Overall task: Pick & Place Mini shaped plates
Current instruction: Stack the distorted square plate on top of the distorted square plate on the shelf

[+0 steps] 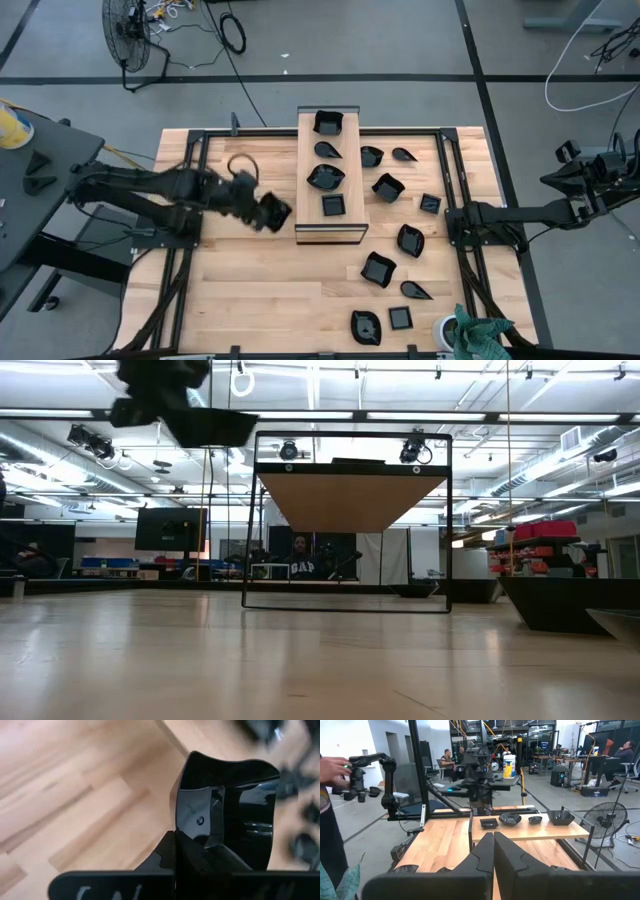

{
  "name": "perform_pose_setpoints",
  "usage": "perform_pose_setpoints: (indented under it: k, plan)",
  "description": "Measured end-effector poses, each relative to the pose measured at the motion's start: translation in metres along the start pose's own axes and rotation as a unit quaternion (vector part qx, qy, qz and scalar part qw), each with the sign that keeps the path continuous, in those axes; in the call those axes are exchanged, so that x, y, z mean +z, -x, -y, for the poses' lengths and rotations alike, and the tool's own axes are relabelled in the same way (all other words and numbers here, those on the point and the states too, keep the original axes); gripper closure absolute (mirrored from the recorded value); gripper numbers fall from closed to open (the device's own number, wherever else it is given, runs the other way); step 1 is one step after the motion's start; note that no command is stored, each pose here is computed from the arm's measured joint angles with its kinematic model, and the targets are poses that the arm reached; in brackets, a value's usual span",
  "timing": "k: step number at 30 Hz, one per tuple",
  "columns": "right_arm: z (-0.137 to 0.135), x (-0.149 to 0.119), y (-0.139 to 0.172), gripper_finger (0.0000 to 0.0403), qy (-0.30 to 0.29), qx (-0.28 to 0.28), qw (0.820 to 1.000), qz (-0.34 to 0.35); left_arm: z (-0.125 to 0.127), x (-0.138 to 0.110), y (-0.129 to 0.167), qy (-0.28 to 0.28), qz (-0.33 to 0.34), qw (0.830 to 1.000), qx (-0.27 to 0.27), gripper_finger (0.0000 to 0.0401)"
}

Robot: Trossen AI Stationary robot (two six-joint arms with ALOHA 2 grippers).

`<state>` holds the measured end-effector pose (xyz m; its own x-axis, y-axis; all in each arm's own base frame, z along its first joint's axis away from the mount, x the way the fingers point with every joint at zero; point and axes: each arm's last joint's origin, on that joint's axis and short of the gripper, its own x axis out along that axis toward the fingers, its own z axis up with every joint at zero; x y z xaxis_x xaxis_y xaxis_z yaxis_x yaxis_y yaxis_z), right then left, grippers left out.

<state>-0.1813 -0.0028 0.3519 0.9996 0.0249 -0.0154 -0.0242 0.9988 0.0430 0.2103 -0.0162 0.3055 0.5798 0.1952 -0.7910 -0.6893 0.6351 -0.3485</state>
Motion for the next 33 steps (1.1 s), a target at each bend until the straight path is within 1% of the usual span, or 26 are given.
perform_pose_setpoints:
  k: [3,5,10,13,16,18,19,22,25,29,33]
  plan:
    - [0.0,0.0,0.0,0.0392,0.0,0.0,1.0,0.0,-0.009,0.019,-0.005,0.06,0.032,0.998,0.006,0.04]
    - [0.0,0.0,0.0,0.0392,0.0,0.0,1.0,0.0,-0.014,0.033,-0.007,0.092,0.059,0.994,-0.003,0.04]
    - [0.0,0.0,0.0,0.0392,0.0,0.0,1.0,0.0,-0.028,0.065,-0.013,0.173,0.124,0.977,-0.019,0.04]
    - [0.0,0.0,0.0,0.0392,0.0,0.0,1.0,0.0,-0.036,0.083,-0.016,0.204,0.165,0.965,-0.024,0.04]
    - [0.0,0.0,0.0,0.0392,0.0,0.0,1.0,0.0,-0.047,0.095,-0.023,0.224,0.179,0.958,-0.017,0.04]
    - [0.0,0.0,0.0,0.0392,0.0,0.0,1.0,0.0,-0.052,0.106,-0.024,0.225,0.198,0.953,-0.034,0.04]
    - [0.0,0.0,0.0,0.0392,0.0,0.0,1.0,0.0,-0.056,0.11,-0.026,0.224,0.202,0.953,-0.032,0.04]
    - [0.0,0.0,0.0,0.0392,0.0,0.0,1.0,0.0,-0.065,0.125,-0.028,0.217,0.232,0.947,-0.048,0.04]
    - [0.0,0.0,0.0,0.0392,0.0,0.0,1.0,0.0,-0.074,0.138,-0.026,0.198,0.26,0.943,-0.064,0.04]
    - [0.0,0.0,0.0,0.0392,0.0,0.0,1.0,0.0,-0.087,0.152,-0.03,0.152,0.273,0.946,-0.082,0.04]
    - [0.0,0.0,0.0,0.0392,0.0,0.0,1.0,0.0,-0.098,0.164,-0.041,0.122,0.261,0.949,-0.126,0.04]
